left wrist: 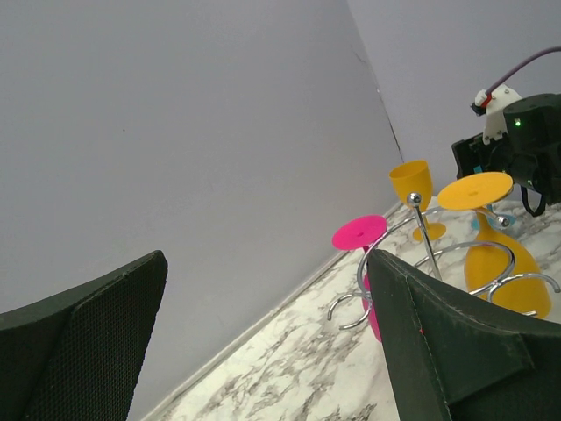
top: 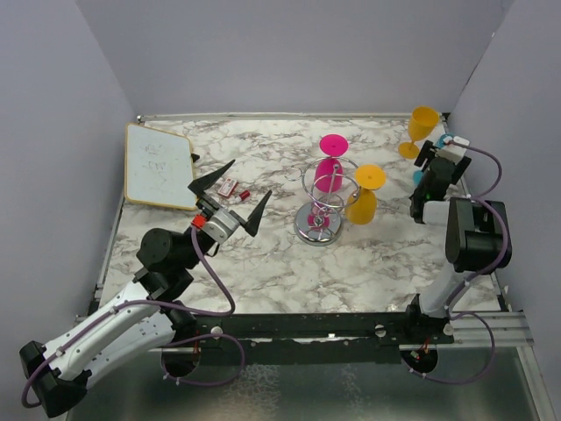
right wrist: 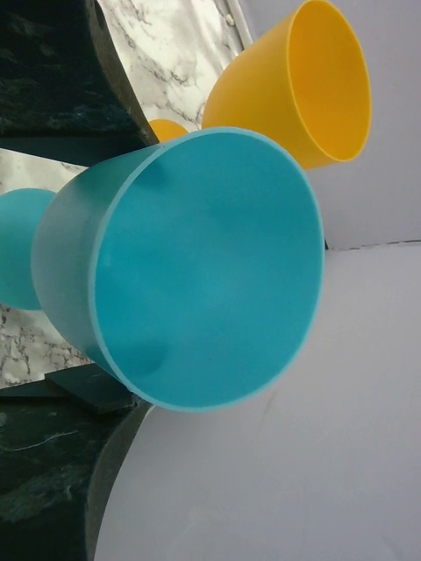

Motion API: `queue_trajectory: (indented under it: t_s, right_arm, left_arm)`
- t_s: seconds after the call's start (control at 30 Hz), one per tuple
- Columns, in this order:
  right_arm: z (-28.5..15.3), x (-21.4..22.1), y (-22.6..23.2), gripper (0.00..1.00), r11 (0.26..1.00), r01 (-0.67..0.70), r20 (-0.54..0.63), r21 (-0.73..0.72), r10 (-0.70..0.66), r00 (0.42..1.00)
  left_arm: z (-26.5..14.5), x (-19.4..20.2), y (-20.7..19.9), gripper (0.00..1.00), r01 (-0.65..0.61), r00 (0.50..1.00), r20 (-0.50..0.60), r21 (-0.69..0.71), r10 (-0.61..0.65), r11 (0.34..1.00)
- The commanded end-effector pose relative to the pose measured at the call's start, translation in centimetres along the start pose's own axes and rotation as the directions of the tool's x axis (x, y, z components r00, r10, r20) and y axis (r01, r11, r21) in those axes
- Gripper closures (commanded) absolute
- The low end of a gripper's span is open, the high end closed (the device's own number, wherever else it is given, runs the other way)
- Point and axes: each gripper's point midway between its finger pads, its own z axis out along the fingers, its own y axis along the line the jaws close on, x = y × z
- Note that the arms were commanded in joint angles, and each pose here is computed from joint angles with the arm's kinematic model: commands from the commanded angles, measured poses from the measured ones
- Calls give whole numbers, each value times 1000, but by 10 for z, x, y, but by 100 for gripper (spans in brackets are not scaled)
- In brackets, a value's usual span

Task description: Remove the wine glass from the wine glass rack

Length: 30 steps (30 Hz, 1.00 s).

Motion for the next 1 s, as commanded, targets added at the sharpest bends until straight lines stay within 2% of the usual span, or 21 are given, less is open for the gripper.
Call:
queue_trajectory:
  t_s: [0.0, 0.37, 0.8, 0.9, 0.97]
  right_arm:
    - [16, -16, 19, 22, 995, 39, 116, -96, -28, 993]
    - [44, 7, 38, 16, 982, 132, 104, -138, -118, 988]
    - [53, 30, 33, 11, 982, 139, 70, -127, -131, 989]
    - [52, 27, 34, 1, 982, 134, 69, -131, -126, 990]
    - [51, 24, 35, 1, 982, 128, 65, -140, -120, 991]
  left_arm:
    - [-5, -13, 14, 0, -19, 999, 44, -64, 22, 998]
    - [-9, -14, 18, 1, -30, 998, 51, -89, 35, 996]
    - [-9, -13, 19, 0, -36, 998, 53, -98, 42, 994]
    - [-10, -13, 20, 1, -36, 998, 52, -100, 42, 994]
    - [-10, -14, 20, 1, -36, 998, 55, -100, 42, 994]
